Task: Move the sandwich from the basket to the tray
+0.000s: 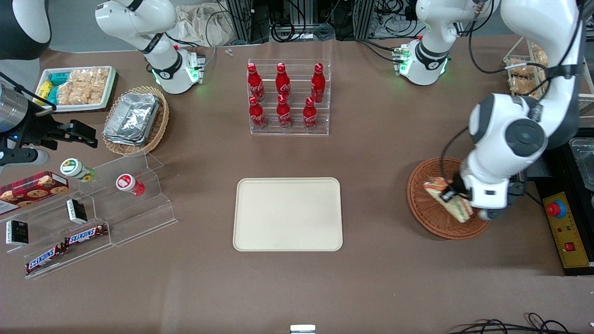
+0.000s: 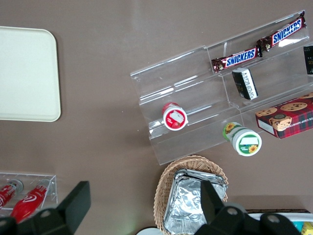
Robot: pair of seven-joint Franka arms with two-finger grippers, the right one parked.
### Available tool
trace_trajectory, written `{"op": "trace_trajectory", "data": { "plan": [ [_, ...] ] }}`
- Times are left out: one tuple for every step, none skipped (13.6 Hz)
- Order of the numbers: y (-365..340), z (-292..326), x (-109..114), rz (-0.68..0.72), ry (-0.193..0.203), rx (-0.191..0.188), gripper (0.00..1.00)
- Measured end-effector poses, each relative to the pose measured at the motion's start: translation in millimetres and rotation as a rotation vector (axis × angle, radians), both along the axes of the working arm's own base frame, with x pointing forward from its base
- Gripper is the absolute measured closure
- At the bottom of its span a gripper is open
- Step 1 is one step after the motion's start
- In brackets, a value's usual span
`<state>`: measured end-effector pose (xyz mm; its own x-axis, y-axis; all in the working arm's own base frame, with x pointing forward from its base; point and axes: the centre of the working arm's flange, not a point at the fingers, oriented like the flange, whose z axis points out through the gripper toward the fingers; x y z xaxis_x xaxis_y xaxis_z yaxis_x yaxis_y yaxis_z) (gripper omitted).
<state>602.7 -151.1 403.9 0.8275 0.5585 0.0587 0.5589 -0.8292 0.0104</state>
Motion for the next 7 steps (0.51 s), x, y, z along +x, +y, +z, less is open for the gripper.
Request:
{"op": "trace_trajectory", "data": {
  "plan": [
    [-40, 3, -9, -0.07, -0.001, -0.019, 0.84],
    [-77, -1, -19, -0.141, 0.004, -0.039, 0.84],
    [-111, -8, -28, -0.215, 0.004, -0.056, 0.84],
    [-138, -19, -36, -0.313, -0.007, -0.057, 0.84],
    [-160, -34, -42, -0.427, -0.018, -0.057, 0.84],
    [-179, -50, -45, -0.53, -0.03, -0.068, 0.84],
    [-196, -68, -47, -0.604, -0.043, -0.087, 0.84]
  ]
}}
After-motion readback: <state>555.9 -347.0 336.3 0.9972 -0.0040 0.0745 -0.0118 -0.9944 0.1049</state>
